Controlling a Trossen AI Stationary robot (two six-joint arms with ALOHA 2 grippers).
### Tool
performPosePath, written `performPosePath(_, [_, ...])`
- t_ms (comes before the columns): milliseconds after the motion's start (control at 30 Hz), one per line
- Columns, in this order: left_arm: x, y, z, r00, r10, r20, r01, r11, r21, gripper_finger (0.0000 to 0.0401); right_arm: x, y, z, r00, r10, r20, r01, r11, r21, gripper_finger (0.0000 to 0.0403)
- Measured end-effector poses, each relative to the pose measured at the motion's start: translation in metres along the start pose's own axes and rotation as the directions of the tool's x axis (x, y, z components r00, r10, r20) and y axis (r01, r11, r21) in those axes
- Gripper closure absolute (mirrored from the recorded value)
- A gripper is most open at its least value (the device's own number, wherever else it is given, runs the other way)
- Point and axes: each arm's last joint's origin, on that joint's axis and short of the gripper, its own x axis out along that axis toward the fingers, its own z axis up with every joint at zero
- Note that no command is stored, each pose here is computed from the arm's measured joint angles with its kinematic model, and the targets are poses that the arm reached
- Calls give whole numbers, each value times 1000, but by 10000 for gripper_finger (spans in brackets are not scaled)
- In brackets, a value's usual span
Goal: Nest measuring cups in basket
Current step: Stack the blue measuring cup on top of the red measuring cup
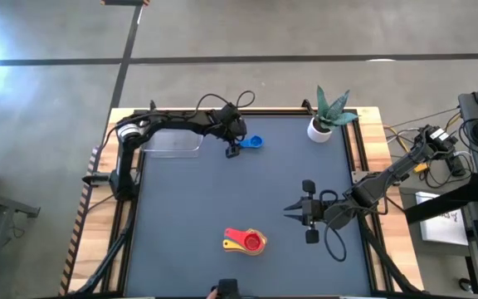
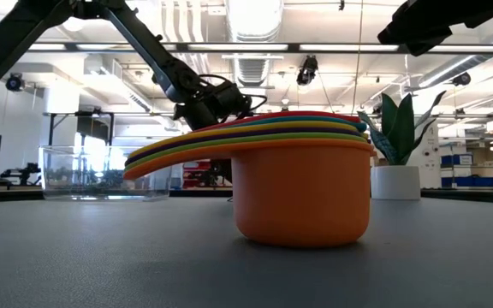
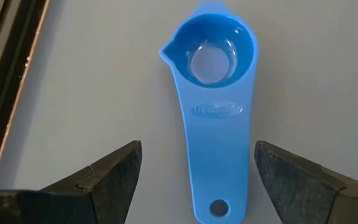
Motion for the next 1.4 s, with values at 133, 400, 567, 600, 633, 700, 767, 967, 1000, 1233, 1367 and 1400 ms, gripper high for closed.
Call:
performPosePath(133, [0, 0, 0, 1000, 5, -3, -5, 1000, -4, 107, 0, 0, -1, 1000, -1, -2, 1, 1000, -1, 335])
performPosePath(400, [7, -4, -3, 1000, -4, -20, 4, 1000, -2, 107, 1, 0, -2, 1000, -2, -6, 2, 1000, -4, 335])
performPosePath(567, [13, -5, -7, 999, -1, -39, 1, 1000, -20, 107, 1, 0, -3, 1000, -3, -8, 3, 1000, -16, 335])
performPosePath(600, [14, -5, -7, 999, 0, -41, -1, 1000, -21, 107, 1, 0, -3, 1000, -4, -9, 4, 1000, -18, 335])
performPosePath(633, [15, -5, -7, 999, 1, -42, -2, 1000, -21, 107, 1, -1, -3, 1000, -9, -9, 9, 1000, -23, 335])
performPosePath(700, [15, -5, -7, 999, 5, -43, -5, 1000, -20, 107, 1, -1, -4, 1000, -26, -8, 26, 999, -33, 335])
performPosePath(767, [15, -5, -7, 999, 7, -44, -8, 1000, -20, 107, 1, -1, -4, 1000, -30, -7, 30, 999, -37, 335])
performPosePath(967, [17, -4, -8, 999, 7, -47, -7, 1000, 6, 107, 1, -2, -4, 999, -37, -7, 37, 998, -48, 335])
performPosePath(1000, [17, -4, -8, 999, 10, -49, -10, 1000, 9, 107, 1, -2, -4, 999, -37, -7, 37, 998, -48, 335])
performPosePath(1233, [17, -2, -9, 999, 16, -52, -15, 1000, 19, 107, 1, -2, -4, 999, -38, -8, 37, 996, -83, 335])
performPosePath(1367, [17, -3, -10, 998, 17, -55, -16, 1000, 18, 119, 1, -2, -4, 999, -38, -8, 37, 995, -88, 335])
performPosePath(1400, [17, -3, -10, 998, 17, -56, -16, 1000, 15, 125, 1, -2, -4, 999, -38, -8, 37, 995, -88, 335])
